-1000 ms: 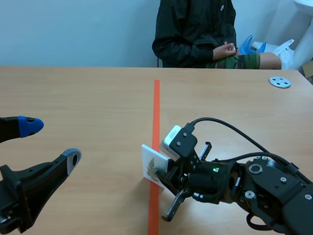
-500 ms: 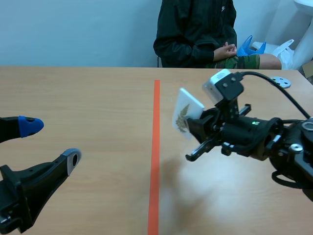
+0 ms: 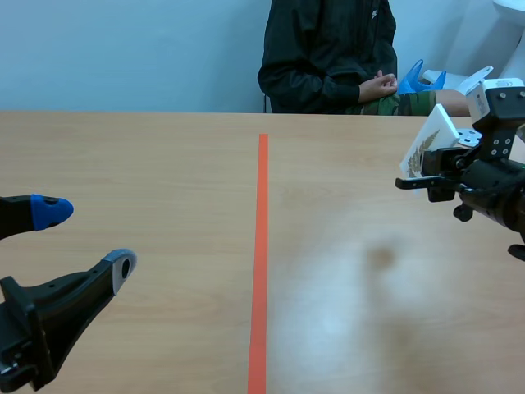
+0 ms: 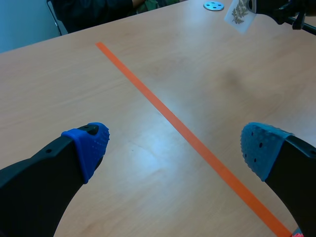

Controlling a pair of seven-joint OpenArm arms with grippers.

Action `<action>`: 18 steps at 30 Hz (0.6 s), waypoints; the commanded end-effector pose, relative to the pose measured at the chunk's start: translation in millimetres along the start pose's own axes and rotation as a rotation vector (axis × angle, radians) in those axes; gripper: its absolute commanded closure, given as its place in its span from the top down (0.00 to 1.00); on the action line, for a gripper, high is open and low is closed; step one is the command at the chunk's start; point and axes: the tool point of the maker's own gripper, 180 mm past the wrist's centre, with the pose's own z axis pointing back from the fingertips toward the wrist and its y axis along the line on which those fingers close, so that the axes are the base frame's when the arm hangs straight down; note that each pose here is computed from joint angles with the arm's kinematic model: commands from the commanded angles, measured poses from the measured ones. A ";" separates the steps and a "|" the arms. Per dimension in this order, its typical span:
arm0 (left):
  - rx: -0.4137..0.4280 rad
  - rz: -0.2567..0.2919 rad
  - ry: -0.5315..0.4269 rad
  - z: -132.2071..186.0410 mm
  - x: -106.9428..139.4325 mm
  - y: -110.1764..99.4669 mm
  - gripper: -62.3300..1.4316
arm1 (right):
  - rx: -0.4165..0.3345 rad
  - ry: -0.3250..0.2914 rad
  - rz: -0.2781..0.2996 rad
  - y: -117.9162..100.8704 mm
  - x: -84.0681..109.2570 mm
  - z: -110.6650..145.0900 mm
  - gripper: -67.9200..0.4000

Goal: Sort the leaf by its shape. The table is split by an orange tape line. A compound leaf with several leaflets goes to the left side, a simple leaf with one blade goes to the right side. Return to the home posture when a red brick is placed on the table.

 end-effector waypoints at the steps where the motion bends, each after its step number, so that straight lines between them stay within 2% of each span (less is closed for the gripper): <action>1: -0.003 0.000 -0.038 -1.5 10.9 -2.2 0.92 | -0.025 -0.037 0.003 -12.8 15.3 -10.4 0.03; 9: -0.003 0.000 -0.038 -1.5 10.9 -2.2 0.92 | -0.131 0.010 -0.046 -53.3 -1.2 -38.2 0.02; 14: -0.003 0.000 -0.038 -1.5 10.9 -2.2 0.92 | -0.212 0.086 -0.040 -77.0 -20.4 -45.5 0.03; 18: -0.003 0.000 -0.038 -1.5 10.9 -2.2 0.92 | -0.230 0.133 -0.057 -82.8 -37.8 -45.0 0.04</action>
